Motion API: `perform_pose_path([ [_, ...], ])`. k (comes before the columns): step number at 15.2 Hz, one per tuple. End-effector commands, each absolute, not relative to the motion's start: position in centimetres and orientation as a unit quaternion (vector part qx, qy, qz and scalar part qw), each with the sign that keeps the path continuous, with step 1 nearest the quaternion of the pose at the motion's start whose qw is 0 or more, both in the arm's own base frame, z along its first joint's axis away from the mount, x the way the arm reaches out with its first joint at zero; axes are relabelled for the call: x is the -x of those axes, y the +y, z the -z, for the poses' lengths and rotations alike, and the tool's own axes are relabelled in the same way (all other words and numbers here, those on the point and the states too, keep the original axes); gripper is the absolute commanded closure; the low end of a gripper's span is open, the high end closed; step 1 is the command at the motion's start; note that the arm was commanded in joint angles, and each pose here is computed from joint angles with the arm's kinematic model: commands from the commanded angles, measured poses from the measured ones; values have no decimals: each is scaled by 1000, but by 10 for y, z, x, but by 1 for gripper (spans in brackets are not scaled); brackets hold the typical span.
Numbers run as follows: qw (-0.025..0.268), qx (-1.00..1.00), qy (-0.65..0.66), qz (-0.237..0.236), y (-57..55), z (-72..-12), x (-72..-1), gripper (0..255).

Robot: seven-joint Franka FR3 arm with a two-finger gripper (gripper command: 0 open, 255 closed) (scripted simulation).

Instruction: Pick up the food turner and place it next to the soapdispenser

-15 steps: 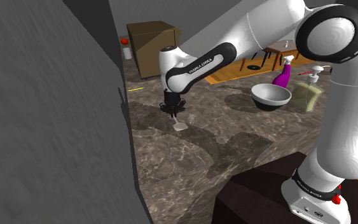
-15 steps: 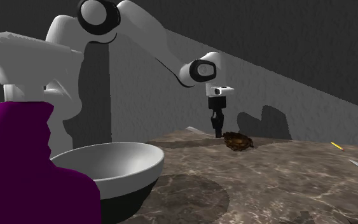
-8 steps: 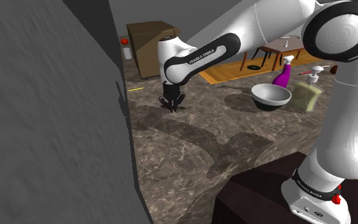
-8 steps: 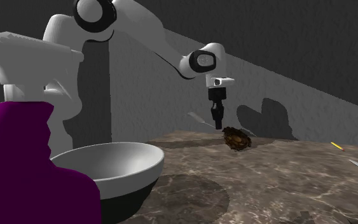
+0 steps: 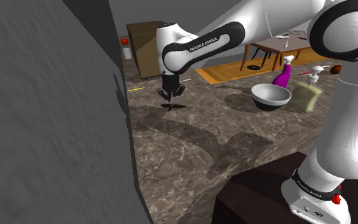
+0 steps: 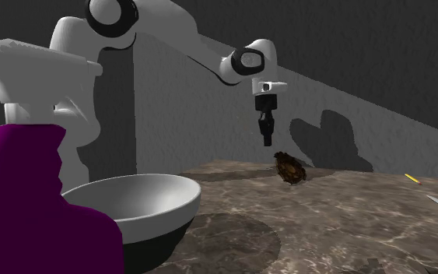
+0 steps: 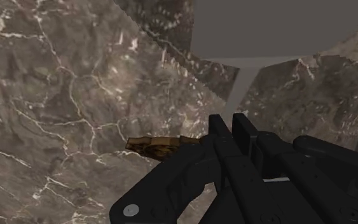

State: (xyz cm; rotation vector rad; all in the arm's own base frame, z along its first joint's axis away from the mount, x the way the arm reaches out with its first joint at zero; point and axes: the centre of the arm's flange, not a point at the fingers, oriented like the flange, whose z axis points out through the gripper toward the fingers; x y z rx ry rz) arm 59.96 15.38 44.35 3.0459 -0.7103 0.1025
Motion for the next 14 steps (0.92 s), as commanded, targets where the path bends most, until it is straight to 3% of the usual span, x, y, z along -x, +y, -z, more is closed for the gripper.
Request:
perform_pose_path([
  [1,6,-973,-227,-32,154,-455,-599,255],
  [14,6,-973,-227,-32,154,-523,-599,255],
])
